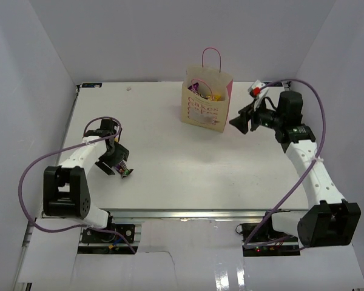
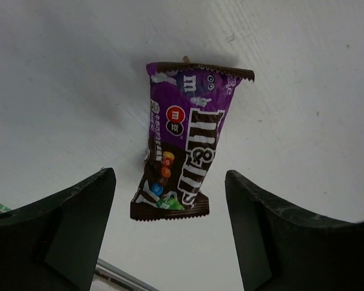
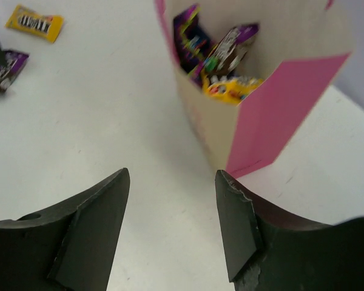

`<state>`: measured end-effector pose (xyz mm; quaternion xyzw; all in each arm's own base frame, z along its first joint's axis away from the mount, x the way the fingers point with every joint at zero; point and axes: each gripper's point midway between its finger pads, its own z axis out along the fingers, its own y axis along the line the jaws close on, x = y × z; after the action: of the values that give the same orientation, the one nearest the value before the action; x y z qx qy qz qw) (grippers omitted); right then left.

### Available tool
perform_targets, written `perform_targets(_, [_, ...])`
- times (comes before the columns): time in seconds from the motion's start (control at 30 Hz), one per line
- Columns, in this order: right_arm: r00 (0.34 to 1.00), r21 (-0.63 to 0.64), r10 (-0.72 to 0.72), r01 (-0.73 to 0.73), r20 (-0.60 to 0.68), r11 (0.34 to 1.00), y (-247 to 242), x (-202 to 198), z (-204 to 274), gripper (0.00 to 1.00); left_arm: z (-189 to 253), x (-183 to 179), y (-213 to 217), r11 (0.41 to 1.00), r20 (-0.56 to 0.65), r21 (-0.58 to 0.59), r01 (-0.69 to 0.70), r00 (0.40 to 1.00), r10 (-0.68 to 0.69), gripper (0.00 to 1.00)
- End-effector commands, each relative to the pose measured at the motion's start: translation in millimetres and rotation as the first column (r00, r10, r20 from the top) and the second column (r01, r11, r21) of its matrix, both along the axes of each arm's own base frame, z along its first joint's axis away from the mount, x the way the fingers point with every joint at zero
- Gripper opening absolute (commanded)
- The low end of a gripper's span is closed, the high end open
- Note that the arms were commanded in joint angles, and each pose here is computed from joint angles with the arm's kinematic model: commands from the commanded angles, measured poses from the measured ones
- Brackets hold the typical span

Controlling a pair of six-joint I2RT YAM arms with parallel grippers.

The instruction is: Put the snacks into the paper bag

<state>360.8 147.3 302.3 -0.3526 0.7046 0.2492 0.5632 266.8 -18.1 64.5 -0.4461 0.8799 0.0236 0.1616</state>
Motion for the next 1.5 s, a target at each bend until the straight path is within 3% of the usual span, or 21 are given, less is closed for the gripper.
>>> perform_targets(0.0, [0.997,-0.032,0.064,-0.066,-0.046,0.997,1,-38,-41,0.65,-5,23,-2,0.998,-0.001,0.000,0.061,0.998,-0.061,0.83])
perform_targets(0.2, [0.992,-0.033,0.068,-0.072,-0.109,0.997,-4,-75,-80,0.65,-28,30,-2,0.992,-0.062,0.005,0.125,0.990,-0.124,0.64])
perform_targets(0.23, [0.992,-0.034,0.069,-0.073,-0.109,0.997,-4,-78,-82,0.65,-30,29,-3,0.991,-0.067,-0.001,0.132,0.989,-0.132,0.52])
perform_targets(0.27, [0.992,-0.034,0.069,-0.073,-0.108,0.997,-4,-80,-83,0.65,-31,29,-4,0.990,-0.071,-0.002,0.140,0.988,-0.140,0.47])
perform_targets(0.43, [0.992,-0.027,0.072,-0.075,-0.108,0.997,-6,-82,-83,0.65,-30,30,-8,0.985,-0.051,-0.024,0.172,0.984,-0.173,0.28])
perform_targets(0.5, [0.991,-0.021,0.077,-0.079,-0.107,0.997,-5,-83,-81,0.65,-21,36,-10,0.979,-0.018,-0.029,0.201,0.979,-0.201,0.19])
perform_targets(0.63, [0.991,-0.018,0.075,-0.077,-0.107,0.997,-7,-82,-79,0.65,36,69,-29,0.946,0.196,-0.049,0.320,0.932,-0.305,0.06])
perform_targets(0.73, [0.991,-0.017,0.070,-0.073,-0.110,0.997,-8,-81,-80,0.65,108,107,-62,0.875,0.448,-0.010,0.484,0.784,-0.429,0.04])
perform_targets(0.83, [0.990,-0.016,0.069,-0.071,-0.120,0.997,-9,-80,-84,0.65,193,145,-95,0.790,0.668,0.128,0.600,0.536,-0.516,0.04])
perform_targets(0.87, [0.990,-0.018,0.068,-0.071,-0.120,0.997,-10,-80,-84,0.64,220,156,-115,0.749,0.729,0.178,0.638,0.426,-0.536,0.04])
perform_targets(0.9, [0.990,-0.019,0.067,-0.069,-0.121,0.997,-10,-81,-85,0.64,240,162,-127,0.717,0.759,0.224,0.660,0.344,-0.553,0.04])
perform_targets(0.97, [0.990,-0.025,0.066,-0.069,-0.121,0.997,-11,-82,-87,0.64,289,178,-162,0.627,0.799,0.354,0.693,0.124,-0.589,0.04])
perform_targets(1.03, [0.991,-0.029,0.063,-0.067,-0.119,0.997,-12,-83,-88,0.64,338,188,-184,0.584,0.806,0.454,0.673,-0.031,-0.591,0.04])
perform_targets(1.07, [0.991,-0.030,0.061,-0.065,-0.119,0.997,-12,-84,-89,0.64,335,200,-205,0.530,0.782,0.502,0.683,-0.097,-0.615,0.04])
perform_targets(1.13, [0.991,-0.029,0.061,-0.065,-0.121,0.997,-12,-86,-90,0.64,376,207,-225,0.501,0.766,0.580,0.642,-0.221,-0.604,0.04])
perform_targets(1.2, [0.991,-0.027,0.059,-0.063,-0.122,0.998,-13,-89,-92,0.64,369,228,-245,0.468,0.755,0.598,0.650,-0.262,-0.601,0.05])
perform_targets(1.23, [0.991,-0.025,0.060,-0.064,-0.120,0.998,-13,-90,-92,0.64,395,228,-255,0.470,0.751,0.625,0.623,-0.315,-0.580,0.06])
perform_targets(1.33, [0.991,-0.023,0.063,-0.066,-0.121,0.998,-13,-93,-95,0.64,382,245,-287,0.437,0.746,0.632,0.640,-0.351,-0.566,0.09])
perform_targets(1.37, [0.990,-0.021,0.060,-0.063,-0.125,0.998,-13,-94,-96,0.64,397,245,-293,0.444,0.744,0.647,0.620,-0.384,-0.547,0.09])
perform_targets(1.47, [0.990,-0.020,0.058,-0.061,-0.126,0.998,-13,-95,-97,0.64,391,252,-318,0.437,0.752,0.641,0.631,-0.402,-0.522,0.13])
